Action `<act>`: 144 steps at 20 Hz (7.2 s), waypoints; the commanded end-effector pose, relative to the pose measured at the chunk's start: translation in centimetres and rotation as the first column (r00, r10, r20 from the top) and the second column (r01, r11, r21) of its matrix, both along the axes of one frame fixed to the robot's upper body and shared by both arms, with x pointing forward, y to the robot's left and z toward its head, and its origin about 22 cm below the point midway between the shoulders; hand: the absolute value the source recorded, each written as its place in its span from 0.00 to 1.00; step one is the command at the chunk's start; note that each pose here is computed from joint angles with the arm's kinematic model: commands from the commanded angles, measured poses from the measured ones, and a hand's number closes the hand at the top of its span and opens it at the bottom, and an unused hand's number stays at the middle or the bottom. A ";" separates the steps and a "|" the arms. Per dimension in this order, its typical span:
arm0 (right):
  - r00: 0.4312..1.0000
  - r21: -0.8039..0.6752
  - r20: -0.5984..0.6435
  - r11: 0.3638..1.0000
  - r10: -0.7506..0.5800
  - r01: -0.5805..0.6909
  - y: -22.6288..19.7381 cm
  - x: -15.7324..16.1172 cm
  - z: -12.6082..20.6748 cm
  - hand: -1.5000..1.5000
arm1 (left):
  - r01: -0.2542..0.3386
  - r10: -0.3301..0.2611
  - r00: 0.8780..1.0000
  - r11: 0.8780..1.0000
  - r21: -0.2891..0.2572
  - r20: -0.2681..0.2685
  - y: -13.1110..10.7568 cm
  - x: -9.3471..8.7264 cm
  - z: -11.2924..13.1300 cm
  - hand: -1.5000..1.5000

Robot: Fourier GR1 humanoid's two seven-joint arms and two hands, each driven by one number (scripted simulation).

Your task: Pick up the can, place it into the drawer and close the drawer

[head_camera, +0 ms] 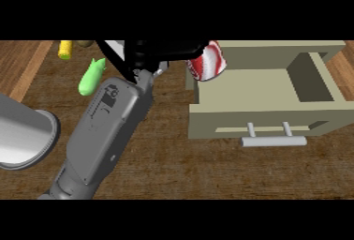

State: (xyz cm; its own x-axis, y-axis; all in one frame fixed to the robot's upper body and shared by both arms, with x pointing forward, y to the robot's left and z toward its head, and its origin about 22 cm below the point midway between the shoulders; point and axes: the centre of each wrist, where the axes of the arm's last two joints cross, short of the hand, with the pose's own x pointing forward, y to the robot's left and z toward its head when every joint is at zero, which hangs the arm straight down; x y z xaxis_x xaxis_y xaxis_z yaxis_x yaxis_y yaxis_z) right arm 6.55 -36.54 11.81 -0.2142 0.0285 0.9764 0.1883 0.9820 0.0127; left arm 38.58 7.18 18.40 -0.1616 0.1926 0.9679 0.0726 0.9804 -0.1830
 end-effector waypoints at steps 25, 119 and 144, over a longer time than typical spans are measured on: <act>0.999 -0.012 0.030 0.999 0.046 -0.045 -1.2 2.8 0.4 0.00 | -0.017 0.020 0.999 0.995 0.095 -0.028 -8.6 3.2 3.0 1.00; 0.997 -0.986 0.078 0.148 0.024 0.074 15.8 34.6 -8.9 0.00 | -0.201 0.205 0.978 0.974 0.107 -0.024 2.4 2.9 2.0 0.00; 0.961 -0.960 0.254 0.094 -0.109 0.264 16.4 40.6 0.5 0.00 | -0.177 0.179 0.984 0.977 0.121 -0.002 3.7 0.8 4.0 0.00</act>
